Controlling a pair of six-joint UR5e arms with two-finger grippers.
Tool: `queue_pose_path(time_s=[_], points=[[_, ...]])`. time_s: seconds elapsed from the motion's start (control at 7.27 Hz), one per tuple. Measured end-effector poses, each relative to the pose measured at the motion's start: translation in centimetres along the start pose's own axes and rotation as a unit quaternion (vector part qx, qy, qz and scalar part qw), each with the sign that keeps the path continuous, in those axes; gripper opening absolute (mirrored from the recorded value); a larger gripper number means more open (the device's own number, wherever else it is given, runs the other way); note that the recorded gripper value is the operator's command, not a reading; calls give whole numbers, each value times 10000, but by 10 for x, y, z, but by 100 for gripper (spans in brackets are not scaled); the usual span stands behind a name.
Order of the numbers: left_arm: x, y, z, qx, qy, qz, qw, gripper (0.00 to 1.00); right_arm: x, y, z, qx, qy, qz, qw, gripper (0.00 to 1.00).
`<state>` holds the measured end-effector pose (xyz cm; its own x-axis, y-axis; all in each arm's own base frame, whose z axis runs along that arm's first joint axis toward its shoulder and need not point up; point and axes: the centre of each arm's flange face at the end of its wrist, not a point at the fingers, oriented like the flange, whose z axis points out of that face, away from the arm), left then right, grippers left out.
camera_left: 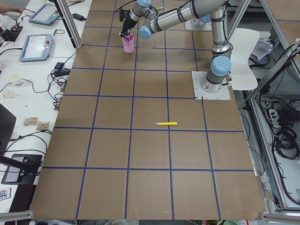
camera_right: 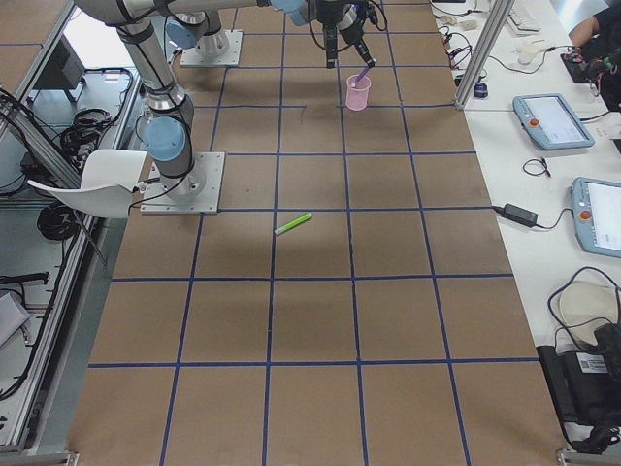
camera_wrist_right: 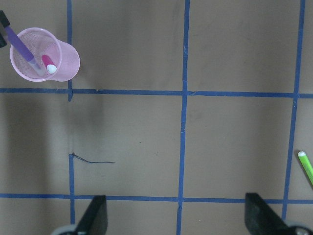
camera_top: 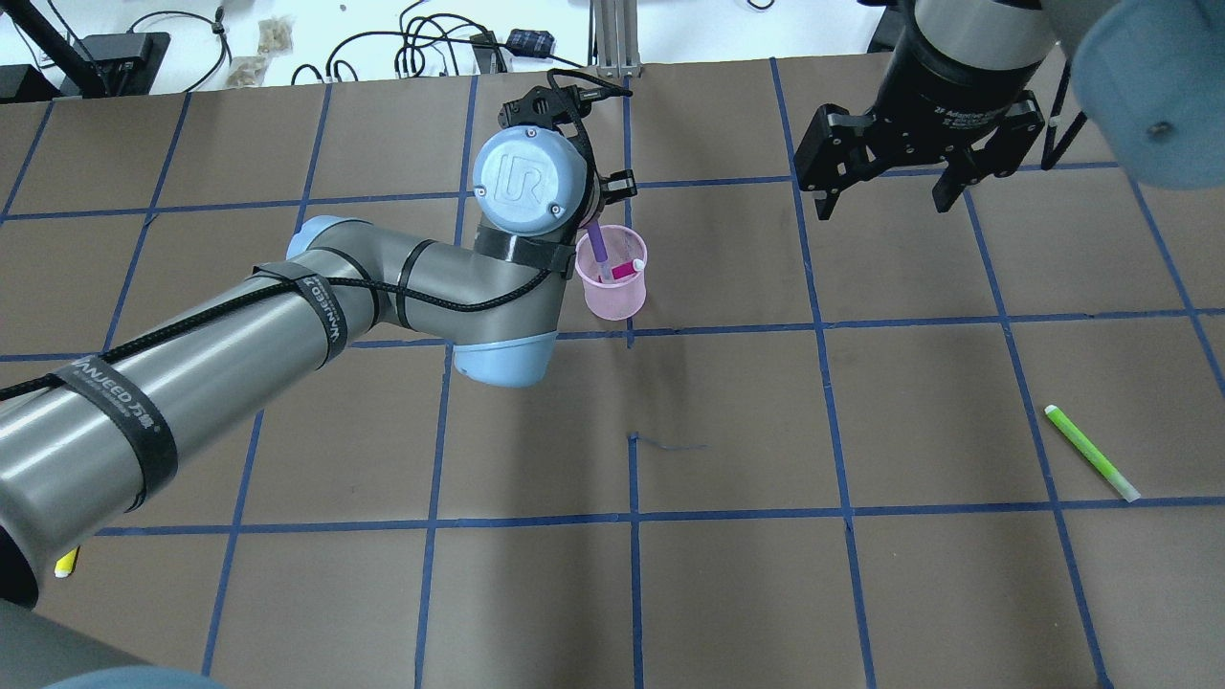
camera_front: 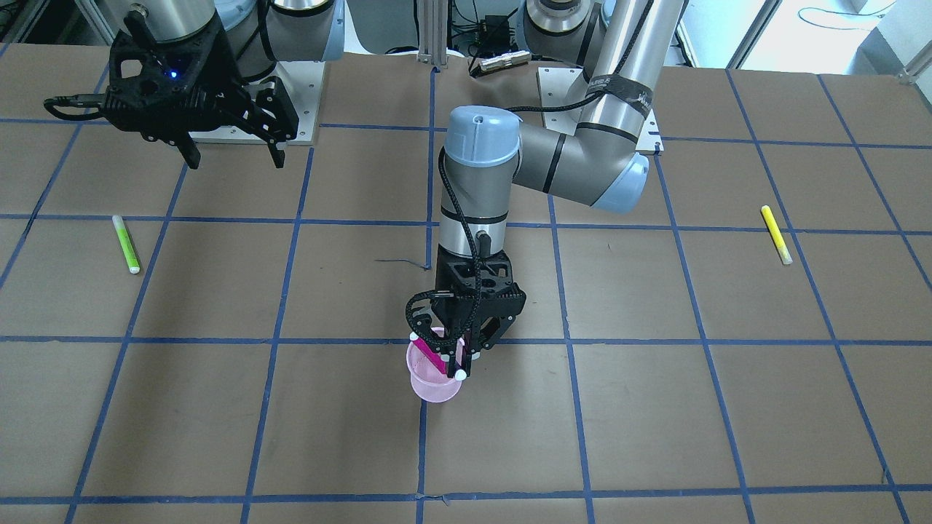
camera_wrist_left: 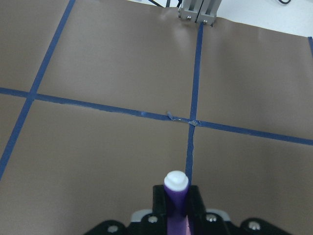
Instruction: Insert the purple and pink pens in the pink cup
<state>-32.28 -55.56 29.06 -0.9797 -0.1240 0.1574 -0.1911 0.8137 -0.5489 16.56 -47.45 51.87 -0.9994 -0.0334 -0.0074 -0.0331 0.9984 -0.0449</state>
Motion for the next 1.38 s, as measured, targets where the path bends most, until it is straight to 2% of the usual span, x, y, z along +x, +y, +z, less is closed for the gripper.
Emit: queue_pose_path(time_s=[0.14,0.69,0.83,1.1,1.38], points=[[0,-1,-1,32,19,2,10000,100,0,0,0,5,-1,-3,10000,100],[-8,-21,-10,112,79,-47,9999,100,-1,-1,-1,39,-5,-9,10000,100],[-19,-40,-16,-29,106,-124,9999,100,-1,-1,0,45,-6,-11,10000,100],[-59,-85,-30,-774,-80,50,9970,100,-1,-10,4,135,2,-28,9999,100],[-96,-119,-64,-1736,-325,372,9836,100,-1,-13,4,189,-1,-39,9998,100]])
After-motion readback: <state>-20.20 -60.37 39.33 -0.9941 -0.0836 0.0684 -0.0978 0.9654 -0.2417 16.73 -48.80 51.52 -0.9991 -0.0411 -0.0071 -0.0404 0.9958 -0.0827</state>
